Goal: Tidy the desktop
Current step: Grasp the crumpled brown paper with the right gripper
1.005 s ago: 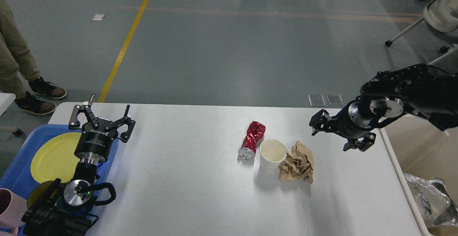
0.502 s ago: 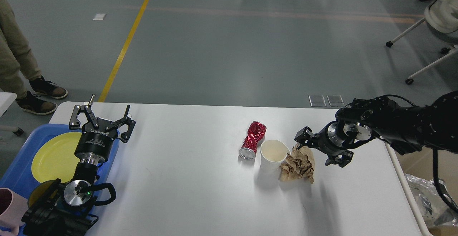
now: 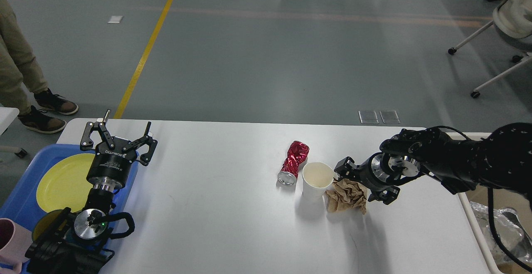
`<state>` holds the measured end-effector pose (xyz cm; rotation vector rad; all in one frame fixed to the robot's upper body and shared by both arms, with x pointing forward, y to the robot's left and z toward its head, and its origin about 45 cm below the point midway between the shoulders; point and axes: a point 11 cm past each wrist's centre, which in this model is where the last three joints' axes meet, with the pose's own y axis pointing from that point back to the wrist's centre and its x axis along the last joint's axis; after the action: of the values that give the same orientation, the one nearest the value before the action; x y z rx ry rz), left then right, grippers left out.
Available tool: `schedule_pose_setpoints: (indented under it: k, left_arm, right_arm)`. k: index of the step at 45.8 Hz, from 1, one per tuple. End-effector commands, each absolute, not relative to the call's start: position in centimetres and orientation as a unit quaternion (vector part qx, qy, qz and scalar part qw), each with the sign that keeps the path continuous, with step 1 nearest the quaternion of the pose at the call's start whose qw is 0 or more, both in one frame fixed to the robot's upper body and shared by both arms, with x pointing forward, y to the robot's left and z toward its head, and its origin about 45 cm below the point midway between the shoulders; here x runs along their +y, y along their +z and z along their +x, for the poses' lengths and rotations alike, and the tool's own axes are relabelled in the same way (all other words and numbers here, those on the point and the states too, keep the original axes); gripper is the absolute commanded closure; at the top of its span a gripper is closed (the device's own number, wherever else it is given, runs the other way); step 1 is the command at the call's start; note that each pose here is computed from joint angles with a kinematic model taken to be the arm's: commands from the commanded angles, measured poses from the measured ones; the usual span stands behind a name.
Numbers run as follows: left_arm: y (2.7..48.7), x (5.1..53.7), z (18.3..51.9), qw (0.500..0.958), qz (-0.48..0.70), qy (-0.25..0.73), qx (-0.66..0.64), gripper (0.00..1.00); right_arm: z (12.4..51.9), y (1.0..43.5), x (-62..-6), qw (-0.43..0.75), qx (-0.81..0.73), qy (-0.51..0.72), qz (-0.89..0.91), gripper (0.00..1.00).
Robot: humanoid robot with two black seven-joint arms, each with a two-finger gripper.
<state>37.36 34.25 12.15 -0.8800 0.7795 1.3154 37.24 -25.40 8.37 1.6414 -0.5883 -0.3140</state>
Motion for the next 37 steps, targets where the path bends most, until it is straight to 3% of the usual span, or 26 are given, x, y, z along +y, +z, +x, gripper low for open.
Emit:
schedule_pose_setpoints:
  k: [1, 6, 12, 16, 20, 37]
  left_arm:
    - [12.2, 34.2, 37.4, 0.636, -0.385, 0.576, 0.341, 0.04]
    - [12.2, 34.2, 37.4, 0.636, -0.385, 0.576, 0.341, 0.04]
    - [12.2, 34.2, 37.4, 0.636, -0.385, 0.576, 0.341, 0.04]
    - [12.2, 34.2, 37.4, 0.636, -0.385, 0.576, 0.341, 0.04]
    - [12.2, 34.2, 37.4, 0.636, -0.385, 0.576, 0.341, 0.04]
    - [12.2, 34.3, 37.4, 0.635, -0.386, 0.576, 0.341, 0.04]
  right_arm:
    - [36.6, 7.4, -25.7, 0.638, -0.261, -0.137, 0.711, 0.03]
    - [35.9, 6.6, -26.0, 0.643, -0.257, -0.144, 0.707, 0.20]
    - [35.8, 6.6, -25.9, 0.642, -0.258, -0.147, 0.707, 0.54]
    - [35.8, 6.7, -26.1, 0.646, -0.256, -0.149, 0.703, 0.87]
    - [35.8, 6.7, -26.5, 0.651, -0.262, -0.149, 0.696, 1.00]
    - [35.1, 6.9, -27.5, 0.670, -0.260, -0.164, 0.675, 1.00]
